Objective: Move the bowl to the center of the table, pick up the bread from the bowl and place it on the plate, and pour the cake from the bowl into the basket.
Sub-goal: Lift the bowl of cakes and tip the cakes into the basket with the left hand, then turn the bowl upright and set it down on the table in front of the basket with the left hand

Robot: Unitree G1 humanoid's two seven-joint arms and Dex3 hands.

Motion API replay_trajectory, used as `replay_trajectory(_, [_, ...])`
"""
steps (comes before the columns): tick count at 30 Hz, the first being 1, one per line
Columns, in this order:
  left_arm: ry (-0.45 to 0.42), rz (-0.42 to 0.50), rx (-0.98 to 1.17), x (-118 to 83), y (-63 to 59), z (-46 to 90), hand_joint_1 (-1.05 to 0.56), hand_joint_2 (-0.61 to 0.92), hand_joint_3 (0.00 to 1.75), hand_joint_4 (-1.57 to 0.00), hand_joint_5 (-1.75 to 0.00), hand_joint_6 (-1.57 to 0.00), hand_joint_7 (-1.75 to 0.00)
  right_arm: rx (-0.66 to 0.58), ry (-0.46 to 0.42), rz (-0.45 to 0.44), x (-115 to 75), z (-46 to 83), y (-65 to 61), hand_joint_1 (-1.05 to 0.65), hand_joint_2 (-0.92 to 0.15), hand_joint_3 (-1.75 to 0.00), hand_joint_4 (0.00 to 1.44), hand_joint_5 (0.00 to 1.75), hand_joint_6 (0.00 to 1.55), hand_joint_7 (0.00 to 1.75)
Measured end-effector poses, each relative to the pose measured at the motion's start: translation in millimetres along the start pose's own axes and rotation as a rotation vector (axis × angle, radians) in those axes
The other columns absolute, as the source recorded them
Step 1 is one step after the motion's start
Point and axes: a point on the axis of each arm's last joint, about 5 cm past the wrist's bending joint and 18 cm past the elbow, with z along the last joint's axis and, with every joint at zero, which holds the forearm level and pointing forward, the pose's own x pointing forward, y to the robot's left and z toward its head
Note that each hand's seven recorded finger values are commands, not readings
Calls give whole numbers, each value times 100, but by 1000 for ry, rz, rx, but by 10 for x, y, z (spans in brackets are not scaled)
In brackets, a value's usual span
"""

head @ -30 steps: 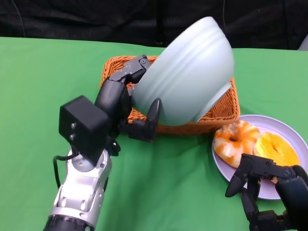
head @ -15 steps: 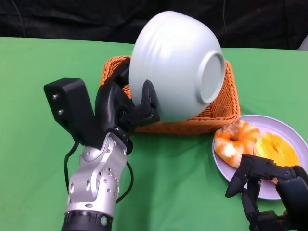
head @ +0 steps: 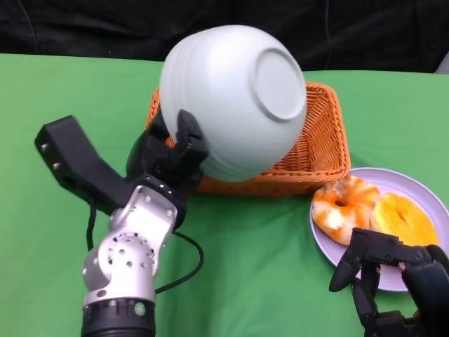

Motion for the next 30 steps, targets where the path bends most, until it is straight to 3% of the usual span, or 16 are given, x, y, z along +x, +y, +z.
replay_trajectory(3, [10, 17, -42, -1, 14, 11, -25, 40, 154, -106, -175, -73, -175, 0, 1, 0, -2, -1, 0, -11, -16, -170, 98, 175, 83, 144])
replay_trajectory(13, [40, 8, -106, 11, 40, -23, -29, 31, 163, -108, -175, -78, -175, -3, 0, 2, -1, 2, 0, -12, -15, -171, 97, 175, 83, 143])
replay_trajectory(21, [-16, -191, -18, 24, -45, -67, -26, 29, 171, -108, -175, -86, -175, -4, 0, 0, 2, 9, -4, -11, -15, -171, 97, 175, 83, 143])
replay_trajectory(26, [-43, -252, 32, 19, -70, -68, -22, 31, 171, -108, -175, -87, -175, -5, 1, 0, 1, 9, -5, -11, -15, -171, 97, 175, 83, 143])
replay_trajectory(30, [-124, -318, 150, -32, -115, -32, -18, 31, 170, -108, -175, -87, -175, -3, 1, -1, 1, 8, -6, -12, -15, -171, 98, 175, 83, 143])
